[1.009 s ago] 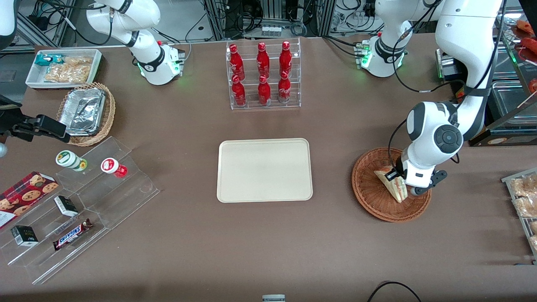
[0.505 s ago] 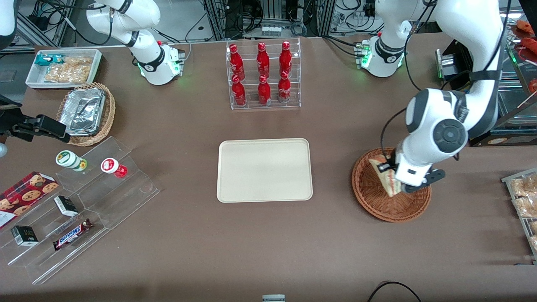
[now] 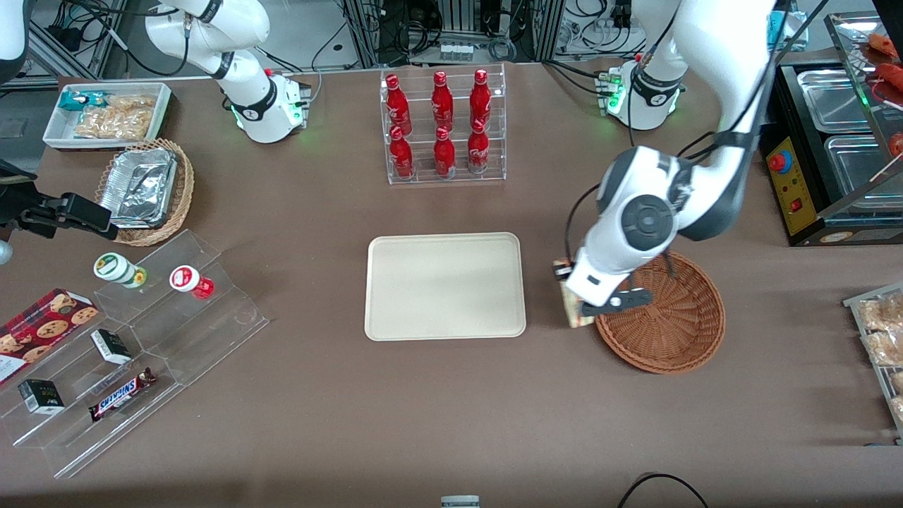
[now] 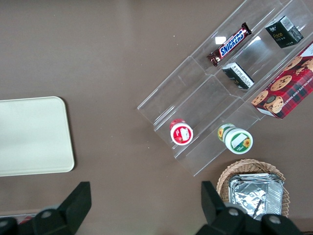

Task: Place sandwich from basket to tray
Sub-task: 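Lift the sandwich and carry it with the left gripper over the cream tray, then lower the sandwich onto the tray and open the left gripper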

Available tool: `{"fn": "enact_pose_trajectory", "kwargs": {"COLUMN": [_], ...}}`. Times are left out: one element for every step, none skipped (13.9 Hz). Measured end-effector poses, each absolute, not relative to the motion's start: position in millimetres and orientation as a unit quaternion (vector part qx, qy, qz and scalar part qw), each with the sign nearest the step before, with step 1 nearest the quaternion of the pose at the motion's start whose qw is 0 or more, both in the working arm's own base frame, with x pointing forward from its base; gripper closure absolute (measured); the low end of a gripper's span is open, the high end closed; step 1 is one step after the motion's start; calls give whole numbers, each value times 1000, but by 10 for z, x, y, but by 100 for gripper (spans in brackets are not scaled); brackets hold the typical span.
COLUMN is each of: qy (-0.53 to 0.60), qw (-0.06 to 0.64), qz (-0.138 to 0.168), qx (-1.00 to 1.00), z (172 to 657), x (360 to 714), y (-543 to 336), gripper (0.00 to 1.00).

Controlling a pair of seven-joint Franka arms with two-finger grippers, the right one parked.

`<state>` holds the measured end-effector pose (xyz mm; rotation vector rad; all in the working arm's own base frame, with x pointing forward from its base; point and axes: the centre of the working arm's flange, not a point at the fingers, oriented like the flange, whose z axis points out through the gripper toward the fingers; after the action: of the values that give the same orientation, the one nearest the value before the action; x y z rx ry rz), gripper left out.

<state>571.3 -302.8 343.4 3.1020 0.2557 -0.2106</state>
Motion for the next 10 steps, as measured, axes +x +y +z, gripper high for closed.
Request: {"fn": "enact_pose_trajectory", "kwargs": {"qy": [73,67,64,62,62,64,67,65,60,55], "qw": [11,9,9,8,10,11,13,15,16,16], "qz": [-67,-68,-68,-67,-65,-63,-60,-59,-58,-58], "qx": [995,995,996,996,996,996,996,996,996,997], "z": [3355,3271,3191,3124,3079,3048,3020,2988,2946,2891], "x": [5673,5614,5552,5492,5442,5397,5359,5330,5297,5264], "y": [-3288,-3566,-3828,-4067,-4277,-4461,-4622,-4752,-4860,-4946], "gripper": [86,86,86,86,86,86,86,86,86,86]}}
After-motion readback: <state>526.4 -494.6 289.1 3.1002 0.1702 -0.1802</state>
